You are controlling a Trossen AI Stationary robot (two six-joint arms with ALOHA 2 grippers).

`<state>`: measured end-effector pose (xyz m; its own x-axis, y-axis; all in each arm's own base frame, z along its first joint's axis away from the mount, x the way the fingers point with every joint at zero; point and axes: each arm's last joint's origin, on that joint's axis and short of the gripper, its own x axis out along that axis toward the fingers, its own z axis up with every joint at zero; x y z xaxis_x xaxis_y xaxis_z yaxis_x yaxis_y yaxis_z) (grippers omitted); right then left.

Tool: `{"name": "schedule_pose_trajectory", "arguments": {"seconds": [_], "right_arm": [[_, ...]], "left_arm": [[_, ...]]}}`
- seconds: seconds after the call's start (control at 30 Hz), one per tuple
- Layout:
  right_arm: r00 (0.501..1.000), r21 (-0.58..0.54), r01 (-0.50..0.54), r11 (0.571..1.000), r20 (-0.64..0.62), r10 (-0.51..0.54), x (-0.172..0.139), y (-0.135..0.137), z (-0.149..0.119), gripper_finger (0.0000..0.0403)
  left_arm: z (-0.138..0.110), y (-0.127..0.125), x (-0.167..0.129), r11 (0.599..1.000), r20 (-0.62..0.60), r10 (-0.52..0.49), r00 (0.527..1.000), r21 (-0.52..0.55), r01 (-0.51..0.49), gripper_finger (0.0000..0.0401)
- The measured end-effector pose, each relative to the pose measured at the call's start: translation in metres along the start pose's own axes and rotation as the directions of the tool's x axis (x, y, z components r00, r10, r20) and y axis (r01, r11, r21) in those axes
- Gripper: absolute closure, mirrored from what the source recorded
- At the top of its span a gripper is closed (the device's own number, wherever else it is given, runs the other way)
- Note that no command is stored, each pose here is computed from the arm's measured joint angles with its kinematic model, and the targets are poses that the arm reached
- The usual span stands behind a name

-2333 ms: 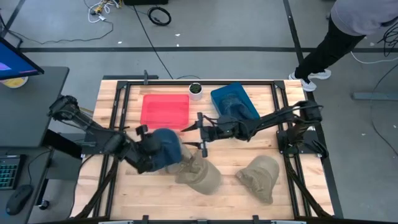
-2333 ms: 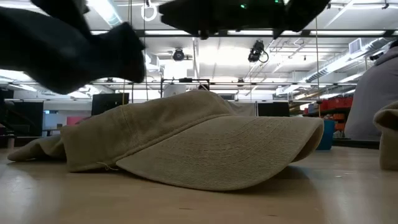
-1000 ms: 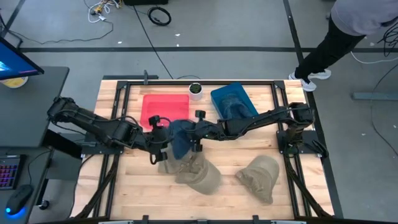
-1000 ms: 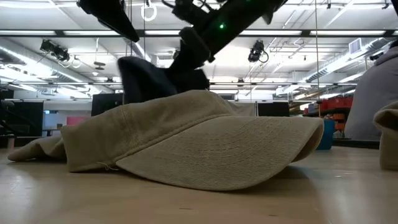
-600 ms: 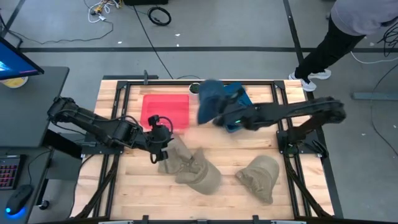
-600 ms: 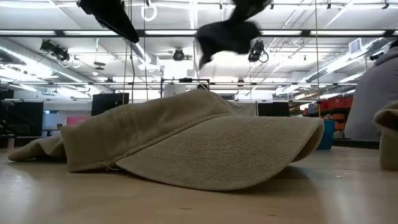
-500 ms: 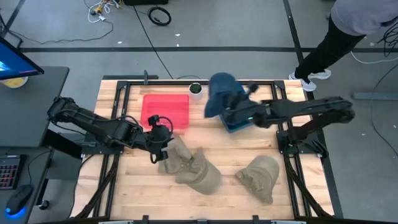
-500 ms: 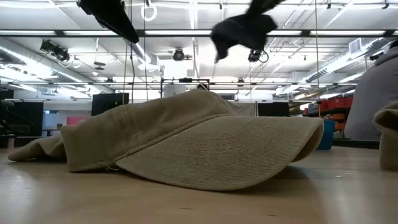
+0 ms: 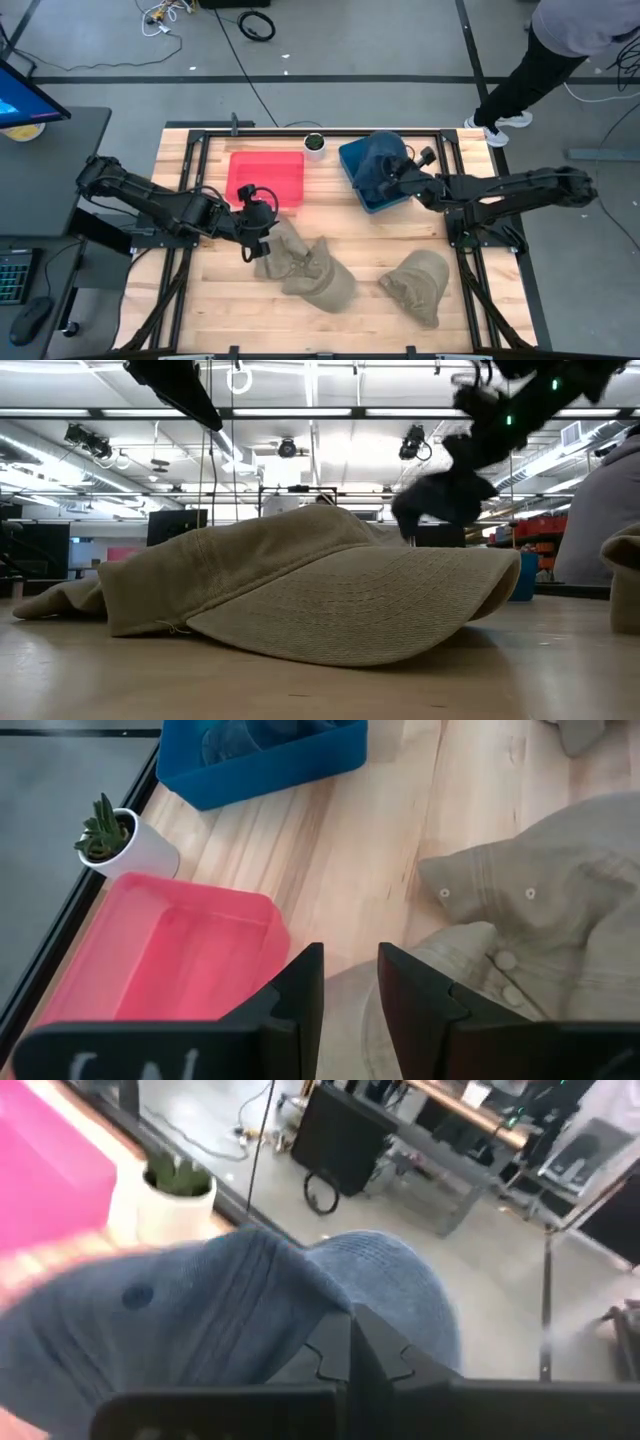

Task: Pick & Place hat
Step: Put the blue cap into the blue bin

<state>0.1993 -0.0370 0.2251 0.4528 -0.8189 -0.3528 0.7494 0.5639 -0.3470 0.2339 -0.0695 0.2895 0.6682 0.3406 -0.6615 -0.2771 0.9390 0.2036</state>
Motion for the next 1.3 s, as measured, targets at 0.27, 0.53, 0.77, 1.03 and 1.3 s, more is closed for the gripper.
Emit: {"name": "schedule_pose_trajectory", "arguments": {"seconds": [0.27,0.53,0.77,1.03,1.3], "right_arm": [[0.998,-0.005,-0.024,1.000,-0.054,0.024,0.024,-0.009,-0.039,0.0403],[0.953,0.027,-0.262,0.965,-0.153,0.263,0.032,-0.011,-0.061,0.0393],[0.954,0.020,-0.241,0.970,-0.180,0.240,0.034,-0.014,-0.068,0.0381],[0.955,0.026,-0.241,0.970,-0.170,0.242,0.034,-0.015,-0.058,0.0301],[0.950,0.025,-0.278,0.960,-0.142,0.279,0.021,-0.019,0.006,0.0227]], "left_arm": [[0.000,0.000,0.000,1.000,0.001,-0.001,1.000,0.001,0.001,0.0300],[0.000,0.000,0.000,1.000,0.002,-0.001,1.000,-0.003,0.001,0.0300],[0.000,0.000,0.000,1.000,0.003,-0.001,1.000,-0.003,0.001,0.0300],[0.000,0.000,0.000,1.000,0.003,-0.001,1.000,-0.011,0.001,0.0300],[0.000,0.000,0.000,1.000,0.003,-0.001,1.000,-0.010,0.001,0.0300]]}}
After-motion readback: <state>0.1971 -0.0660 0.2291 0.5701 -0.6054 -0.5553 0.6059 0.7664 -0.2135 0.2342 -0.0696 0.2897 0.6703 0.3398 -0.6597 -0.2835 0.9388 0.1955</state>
